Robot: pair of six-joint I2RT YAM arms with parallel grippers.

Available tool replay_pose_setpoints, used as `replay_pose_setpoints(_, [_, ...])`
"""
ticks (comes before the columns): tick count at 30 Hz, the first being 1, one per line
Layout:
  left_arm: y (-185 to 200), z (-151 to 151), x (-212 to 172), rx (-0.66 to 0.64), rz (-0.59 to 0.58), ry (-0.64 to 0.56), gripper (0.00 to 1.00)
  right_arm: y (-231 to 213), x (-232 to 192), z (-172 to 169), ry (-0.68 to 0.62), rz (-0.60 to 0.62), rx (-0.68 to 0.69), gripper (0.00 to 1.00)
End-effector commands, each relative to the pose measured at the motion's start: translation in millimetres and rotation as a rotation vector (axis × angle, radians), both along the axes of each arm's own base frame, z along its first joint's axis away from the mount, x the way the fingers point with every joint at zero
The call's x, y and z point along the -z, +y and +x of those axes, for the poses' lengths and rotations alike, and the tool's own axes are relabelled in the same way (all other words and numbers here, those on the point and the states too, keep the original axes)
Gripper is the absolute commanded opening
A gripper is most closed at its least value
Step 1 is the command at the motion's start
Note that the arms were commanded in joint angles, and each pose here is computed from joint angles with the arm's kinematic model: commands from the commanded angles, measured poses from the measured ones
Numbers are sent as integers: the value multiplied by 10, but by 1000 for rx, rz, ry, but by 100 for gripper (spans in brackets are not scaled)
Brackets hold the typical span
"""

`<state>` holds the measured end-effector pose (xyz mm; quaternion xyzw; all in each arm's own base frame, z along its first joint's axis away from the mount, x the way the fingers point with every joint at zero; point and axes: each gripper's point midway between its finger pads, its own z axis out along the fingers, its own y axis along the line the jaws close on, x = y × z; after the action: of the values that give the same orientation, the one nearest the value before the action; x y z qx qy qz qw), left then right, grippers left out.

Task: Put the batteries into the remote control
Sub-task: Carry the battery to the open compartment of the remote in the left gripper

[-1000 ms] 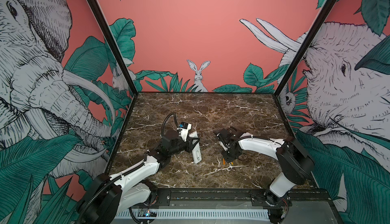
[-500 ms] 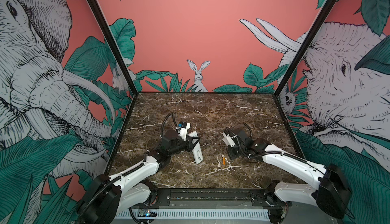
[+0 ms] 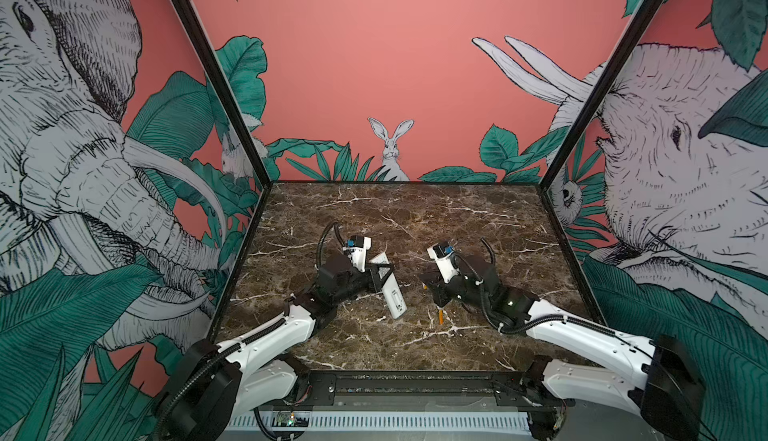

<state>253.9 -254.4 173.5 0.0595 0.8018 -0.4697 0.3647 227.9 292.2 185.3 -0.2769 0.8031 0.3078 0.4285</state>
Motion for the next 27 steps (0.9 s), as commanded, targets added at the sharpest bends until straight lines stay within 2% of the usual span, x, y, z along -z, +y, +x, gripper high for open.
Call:
replay_pose_setpoints(1, [8,91,-258,-46,-81,-24,0,215,-407,14,-97,184,-34,0])
replay_pose_setpoints(11, [23,101,-303,-60,-95,-26,0,443,-415,-155,-132,261,-147,0])
replay_pose_setpoints(27, [-4,108,-455,-59,-163,-31,0,579,-227,-216,-140,231,-189,0])
